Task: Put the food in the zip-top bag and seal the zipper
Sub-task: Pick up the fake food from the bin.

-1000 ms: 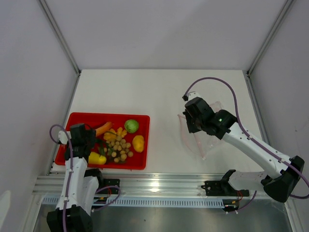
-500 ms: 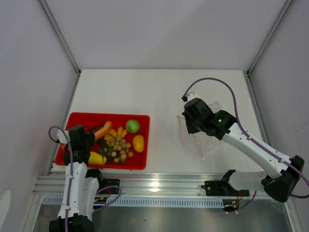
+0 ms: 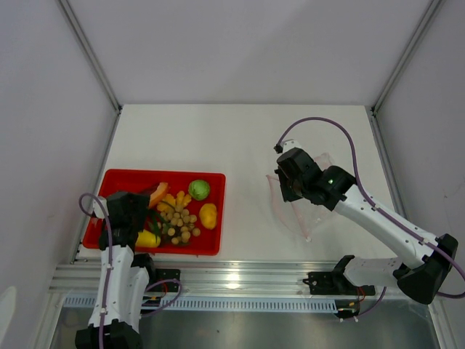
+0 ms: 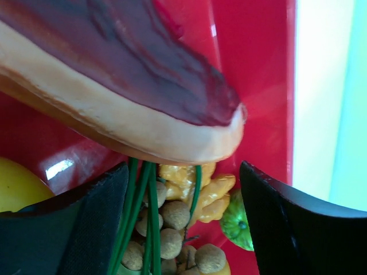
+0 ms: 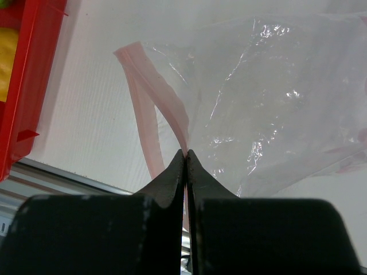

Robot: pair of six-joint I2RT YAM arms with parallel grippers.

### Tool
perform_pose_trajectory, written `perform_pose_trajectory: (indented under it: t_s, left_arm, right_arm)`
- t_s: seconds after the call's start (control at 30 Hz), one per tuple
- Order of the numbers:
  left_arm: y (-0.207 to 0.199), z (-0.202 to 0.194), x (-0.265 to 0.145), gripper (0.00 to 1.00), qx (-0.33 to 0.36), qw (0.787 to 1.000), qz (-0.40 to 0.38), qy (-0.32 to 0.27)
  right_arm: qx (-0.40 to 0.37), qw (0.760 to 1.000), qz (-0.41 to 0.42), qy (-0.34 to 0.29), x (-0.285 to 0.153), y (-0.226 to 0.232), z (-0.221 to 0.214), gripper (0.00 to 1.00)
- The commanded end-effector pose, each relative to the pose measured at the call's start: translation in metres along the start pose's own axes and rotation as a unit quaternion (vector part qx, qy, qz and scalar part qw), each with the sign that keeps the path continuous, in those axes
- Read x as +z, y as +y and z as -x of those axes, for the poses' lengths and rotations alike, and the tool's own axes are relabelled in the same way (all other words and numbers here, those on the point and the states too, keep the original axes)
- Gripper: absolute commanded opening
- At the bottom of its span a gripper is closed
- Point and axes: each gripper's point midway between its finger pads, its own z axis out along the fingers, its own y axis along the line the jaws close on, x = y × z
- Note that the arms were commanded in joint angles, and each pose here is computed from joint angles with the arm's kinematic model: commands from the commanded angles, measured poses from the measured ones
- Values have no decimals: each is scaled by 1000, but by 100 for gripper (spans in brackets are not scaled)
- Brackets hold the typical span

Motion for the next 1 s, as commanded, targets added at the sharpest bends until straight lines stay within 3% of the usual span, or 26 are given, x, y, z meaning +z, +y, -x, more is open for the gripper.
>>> perform_pose_trajectory:
  t_s: [0.0,0.2,0.47,0.7,0.83,0.97]
  left_arm:
    - [-5,-5,6,81,-20,1000,-10,14]
    - [-5,2,18,81,-29,999,-19,-14]
    - [-8,21,26,70,-3,998,-13,-59]
    - [-9,20,32,37,-6,998,-15,-58]
    - [-15,19,29,1,-8,999,-18,-49]
    - [-18,20,20,1,-7,999,-21,-46]
  right_arm:
    - [8,1000,-3,-19,-11,-1,10,0]
    - [6,1000,1,-13,-7,1,6,0]
    - [-1,1000,-4,-5,-1,2,3,0]
    - [-2,1000,-3,-1,1,4,1,0]
    - [-3,1000,-4,-1,1,5,2,0]
    - [1,1000,-1,-5,-1,7,5,0]
